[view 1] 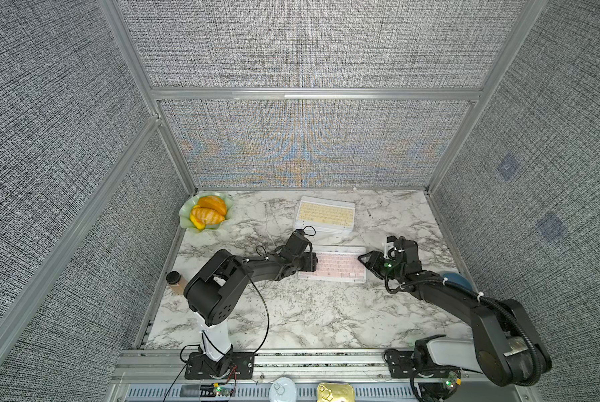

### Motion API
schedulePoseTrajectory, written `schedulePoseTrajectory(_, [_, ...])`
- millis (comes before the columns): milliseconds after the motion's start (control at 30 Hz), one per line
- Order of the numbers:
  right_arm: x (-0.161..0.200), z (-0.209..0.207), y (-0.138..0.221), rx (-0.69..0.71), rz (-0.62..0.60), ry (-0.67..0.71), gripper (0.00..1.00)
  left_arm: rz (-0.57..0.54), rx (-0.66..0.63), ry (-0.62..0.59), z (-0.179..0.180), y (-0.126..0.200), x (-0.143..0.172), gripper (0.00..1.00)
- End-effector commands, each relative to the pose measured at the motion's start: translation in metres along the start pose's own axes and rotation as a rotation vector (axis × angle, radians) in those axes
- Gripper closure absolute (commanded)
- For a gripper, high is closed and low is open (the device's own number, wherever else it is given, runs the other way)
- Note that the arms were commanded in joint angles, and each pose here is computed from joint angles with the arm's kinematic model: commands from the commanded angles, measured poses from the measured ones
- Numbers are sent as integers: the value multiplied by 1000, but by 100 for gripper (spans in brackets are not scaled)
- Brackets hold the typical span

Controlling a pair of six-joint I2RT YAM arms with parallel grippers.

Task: Stack the numeric keypads
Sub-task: Pick up the numeric keypad from the center of the board.

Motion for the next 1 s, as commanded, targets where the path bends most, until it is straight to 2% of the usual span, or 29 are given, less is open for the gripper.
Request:
schedulePoseTrajectory(0, [22, 39, 5, -219, 182, 30, 50, 284, 154, 48, -21, -1, 60, 30])
schedulePoseTrajectory(700, [35, 38, 9, -276, 259, 35, 50, 244, 214, 5, -29, -2, 59, 30])
schedulePoseTrajectory(967, [37, 44, 12, -341, 264, 26, 50, 253, 221, -5, -30, -4, 62, 30])
Point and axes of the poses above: each gripper's point midway between its finger pads, its own y axis back along the fingers, its own z axis along the line the jaws close on, x = y × z, the point moved 4 cm from there along y, back along the fingers, and after that the axes turned 14 degrees about -y, right-handed, at the moved point
